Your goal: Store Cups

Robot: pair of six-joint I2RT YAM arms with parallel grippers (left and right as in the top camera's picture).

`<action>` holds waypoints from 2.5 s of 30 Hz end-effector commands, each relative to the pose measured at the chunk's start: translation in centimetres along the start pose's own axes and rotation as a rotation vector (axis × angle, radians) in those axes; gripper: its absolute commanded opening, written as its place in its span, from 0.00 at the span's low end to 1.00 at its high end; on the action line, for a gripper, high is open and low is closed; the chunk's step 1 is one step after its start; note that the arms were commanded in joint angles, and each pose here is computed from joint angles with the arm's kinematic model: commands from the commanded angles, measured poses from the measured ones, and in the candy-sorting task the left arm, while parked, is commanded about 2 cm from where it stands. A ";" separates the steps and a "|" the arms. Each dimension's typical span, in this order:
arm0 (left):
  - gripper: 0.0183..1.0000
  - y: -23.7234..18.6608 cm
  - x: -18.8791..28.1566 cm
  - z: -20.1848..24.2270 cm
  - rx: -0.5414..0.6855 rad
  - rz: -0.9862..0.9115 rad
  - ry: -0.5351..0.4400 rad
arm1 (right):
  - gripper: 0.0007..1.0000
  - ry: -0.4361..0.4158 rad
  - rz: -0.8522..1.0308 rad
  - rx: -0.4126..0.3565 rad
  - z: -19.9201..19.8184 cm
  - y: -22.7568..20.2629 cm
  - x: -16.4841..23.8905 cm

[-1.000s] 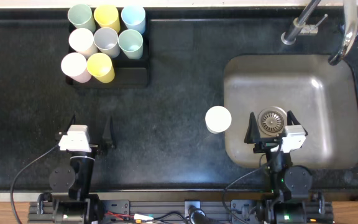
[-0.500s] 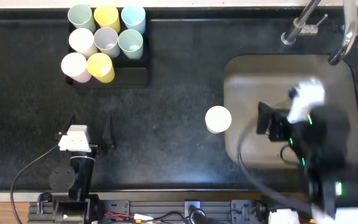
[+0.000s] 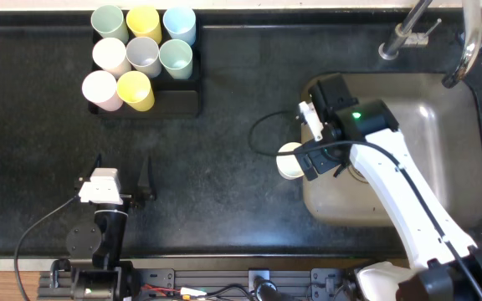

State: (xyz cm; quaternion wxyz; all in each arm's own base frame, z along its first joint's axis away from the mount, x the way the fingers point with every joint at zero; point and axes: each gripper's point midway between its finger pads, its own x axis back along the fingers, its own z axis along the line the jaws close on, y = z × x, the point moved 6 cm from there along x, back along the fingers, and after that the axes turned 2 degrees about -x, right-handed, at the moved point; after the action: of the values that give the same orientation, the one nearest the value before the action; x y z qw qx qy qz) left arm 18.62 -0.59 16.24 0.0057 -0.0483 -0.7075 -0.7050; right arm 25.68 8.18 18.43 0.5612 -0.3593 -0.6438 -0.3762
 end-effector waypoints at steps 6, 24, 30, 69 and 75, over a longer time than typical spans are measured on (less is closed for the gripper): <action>1.00 0.0 0.0 -0.1 0.018 -0.006 -0.006 | 1.00 0.072 -0.058 0.065 0.4 1.5 0.1; 1.00 0.0 0.0 -0.1 0.018 -0.006 -0.006 | 1.00 0.132 -0.035 0.002 -1.7 4.5 -2.0; 1.00 0.0 0.0 -0.1 0.018 -0.006 -0.006 | 1.00 0.141 -0.014 0.005 -1.7 4.6 -2.6; 1.00 0.0 0.0 -0.1 0.018 -0.006 -0.006 | 0.04 0.218 -0.151 0.067 0.5 8.5 4.2; 1.00 0.0 0.0 -0.1 0.018 -0.006 -0.006 | 0.04 0.185 -0.479 0.105 3.1 14.8 15.0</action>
State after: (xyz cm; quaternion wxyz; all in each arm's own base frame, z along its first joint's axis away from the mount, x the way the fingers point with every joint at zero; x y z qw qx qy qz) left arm 18.62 -0.59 16.24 0.0056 -0.0484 -0.7077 -0.7049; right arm 34.78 14.90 30.30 0.5477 -0.1779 -0.6634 -0.4777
